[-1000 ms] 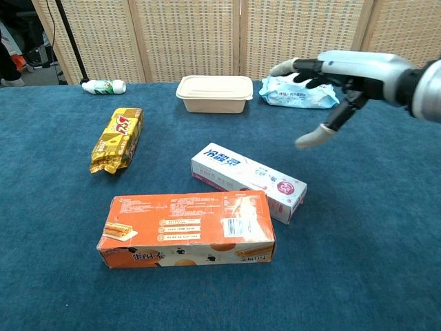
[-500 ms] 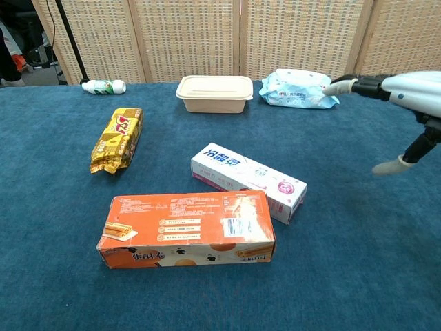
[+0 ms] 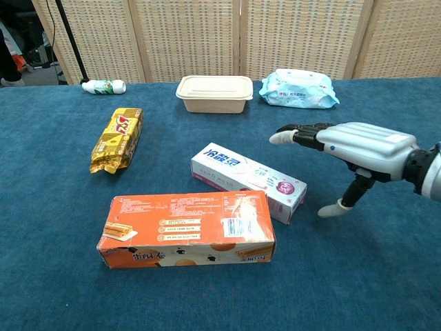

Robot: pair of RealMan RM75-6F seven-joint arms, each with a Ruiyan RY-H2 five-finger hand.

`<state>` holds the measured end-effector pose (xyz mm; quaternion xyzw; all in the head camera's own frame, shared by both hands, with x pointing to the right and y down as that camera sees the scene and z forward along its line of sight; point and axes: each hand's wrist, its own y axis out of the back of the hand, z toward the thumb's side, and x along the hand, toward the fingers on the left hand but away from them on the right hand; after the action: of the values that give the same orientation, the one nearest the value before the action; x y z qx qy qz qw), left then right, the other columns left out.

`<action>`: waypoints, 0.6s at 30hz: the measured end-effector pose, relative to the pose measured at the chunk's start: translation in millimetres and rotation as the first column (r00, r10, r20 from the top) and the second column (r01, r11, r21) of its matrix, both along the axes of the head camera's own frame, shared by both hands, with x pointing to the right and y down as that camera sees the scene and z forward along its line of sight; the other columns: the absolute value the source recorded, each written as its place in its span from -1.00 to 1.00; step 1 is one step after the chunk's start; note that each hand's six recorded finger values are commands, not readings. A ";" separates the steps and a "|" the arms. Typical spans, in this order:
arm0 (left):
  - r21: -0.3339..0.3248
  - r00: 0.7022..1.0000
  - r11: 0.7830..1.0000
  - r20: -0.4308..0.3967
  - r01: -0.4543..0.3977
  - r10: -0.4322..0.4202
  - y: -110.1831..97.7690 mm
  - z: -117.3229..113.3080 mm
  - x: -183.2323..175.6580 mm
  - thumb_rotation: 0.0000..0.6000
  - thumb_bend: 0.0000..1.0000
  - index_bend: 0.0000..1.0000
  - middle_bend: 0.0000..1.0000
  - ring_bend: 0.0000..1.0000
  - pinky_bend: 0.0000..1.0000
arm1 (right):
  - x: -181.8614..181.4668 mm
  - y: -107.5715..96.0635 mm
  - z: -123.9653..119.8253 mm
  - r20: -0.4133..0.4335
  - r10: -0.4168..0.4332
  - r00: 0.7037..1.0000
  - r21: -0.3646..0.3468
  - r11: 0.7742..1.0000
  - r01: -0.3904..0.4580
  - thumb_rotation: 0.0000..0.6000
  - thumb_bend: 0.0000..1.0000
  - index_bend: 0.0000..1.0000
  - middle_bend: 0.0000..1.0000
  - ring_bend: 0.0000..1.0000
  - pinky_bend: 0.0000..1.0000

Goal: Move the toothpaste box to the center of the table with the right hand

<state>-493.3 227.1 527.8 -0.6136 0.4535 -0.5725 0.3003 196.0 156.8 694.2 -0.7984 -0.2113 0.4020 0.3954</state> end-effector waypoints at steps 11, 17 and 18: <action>-0.024 1.000 0.999 0.008 0.026 -0.026 -4.3 5.6 -4.9 1.00 -1.00 -1.00 -1.00 -1.00 -1.00 | -30.5 -21.1 13.7 0.013 0.024 1.000 -0.010 1.000 -0.024 1.00 -1.00 -1.00 -1.00 -1.00 -0.89; -0.026 1.000 0.999 0.006 0.029 -0.029 -5.1 5.7 -5.7 1.00 -1.00 -1.00 -1.00 -1.00 -1.00 | -51.7 -41.3 19.7 0.034 0.090 0.995 -0.016 0.996 -0.089 1.00 -1.00 -1.00 -1.00 -1.00 -0.89; -0.025 1.000 0.999 0.005 0.030 -0.030 -5.1 5.6 -6.0 1.00 -1.00 -1.00 -1.00 -1.00 -1.00 | -53.4 -43.5 21.3 0.031 0.097 0.995 -0.015 0.995 -0.097 1.00 -1.00 -1.00 -1.00 -1.00 -0.89</action>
<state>-499.3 222.0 533.4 -0.6093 0.4546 -0.5838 0.2849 142.6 113.3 715.5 -0.7962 -0.2533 0.4093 0.3666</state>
